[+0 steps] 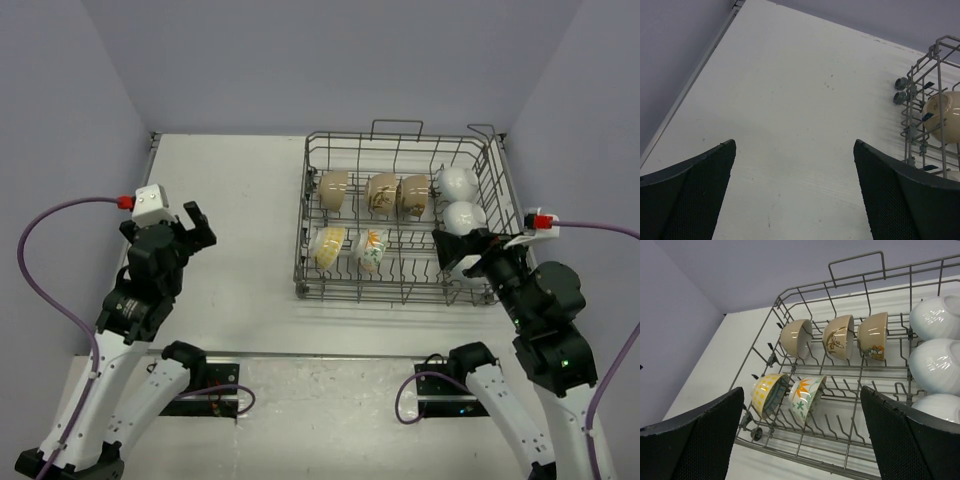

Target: Unload the bowls from the dish rack

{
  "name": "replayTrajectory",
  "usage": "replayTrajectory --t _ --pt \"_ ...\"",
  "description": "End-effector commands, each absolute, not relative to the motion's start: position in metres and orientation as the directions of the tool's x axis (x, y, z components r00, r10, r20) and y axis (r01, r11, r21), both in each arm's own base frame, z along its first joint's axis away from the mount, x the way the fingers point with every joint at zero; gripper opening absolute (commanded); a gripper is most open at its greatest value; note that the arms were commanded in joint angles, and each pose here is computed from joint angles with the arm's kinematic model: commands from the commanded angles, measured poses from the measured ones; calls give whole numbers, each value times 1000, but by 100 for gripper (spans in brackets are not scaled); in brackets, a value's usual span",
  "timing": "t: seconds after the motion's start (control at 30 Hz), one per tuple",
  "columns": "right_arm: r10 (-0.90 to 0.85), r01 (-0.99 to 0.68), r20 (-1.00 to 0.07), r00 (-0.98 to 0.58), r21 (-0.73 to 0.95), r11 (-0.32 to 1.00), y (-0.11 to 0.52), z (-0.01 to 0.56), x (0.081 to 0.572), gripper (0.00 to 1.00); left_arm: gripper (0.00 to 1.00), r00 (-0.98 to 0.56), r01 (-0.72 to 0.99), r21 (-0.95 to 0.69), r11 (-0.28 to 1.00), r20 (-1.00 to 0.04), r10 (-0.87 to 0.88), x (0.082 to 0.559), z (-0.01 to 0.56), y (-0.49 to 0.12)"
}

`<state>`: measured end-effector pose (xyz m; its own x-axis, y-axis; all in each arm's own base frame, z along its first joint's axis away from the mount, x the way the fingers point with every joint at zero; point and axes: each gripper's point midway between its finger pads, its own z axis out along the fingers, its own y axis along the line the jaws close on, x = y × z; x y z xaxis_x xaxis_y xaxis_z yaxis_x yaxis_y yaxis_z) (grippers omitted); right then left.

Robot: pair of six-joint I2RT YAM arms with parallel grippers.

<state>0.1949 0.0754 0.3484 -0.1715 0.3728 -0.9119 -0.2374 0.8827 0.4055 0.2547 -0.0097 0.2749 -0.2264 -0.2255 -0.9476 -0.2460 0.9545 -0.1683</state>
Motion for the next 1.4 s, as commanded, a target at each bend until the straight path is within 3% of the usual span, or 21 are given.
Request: replayTrajectory --t 0.0,0.37,0.5,0.63,0.77,1.03,1.37 --pt "399 -206 -904 -154 424 882 70 352 195 99 100 -192 -251 -181 951 -954 -232 254 286 -8" --pt "437 -199 -877 -199 473 858 77 350 200 99 100 -172 -246 -191 950 -956 -237 251 290 -7" --pt "422 -251 -851 -313 502 828 100 341 210 99 100 -180 -233 -189 954 -956 -234 252 288 -9" --pt "380 -191 -819 -429 494 848 109 323 239 99 100 -187 -223 -187 957 -955 -230 253 287 -11" --pt "335 -119 -749 -571 480 869 121 280 272 99 100 -184 -209 -186 960 -957 -225 253 288 -13" --pt "315 -145 -610 -727 585 798 161 215 289 99 100 -196 -170 -184 968 -957 -216 255 287 -20" --pt "248 -176 -531 -810 625 761 181 175 293 85 100 -190 -71 -200 977 -959 -210 256 291 -36"
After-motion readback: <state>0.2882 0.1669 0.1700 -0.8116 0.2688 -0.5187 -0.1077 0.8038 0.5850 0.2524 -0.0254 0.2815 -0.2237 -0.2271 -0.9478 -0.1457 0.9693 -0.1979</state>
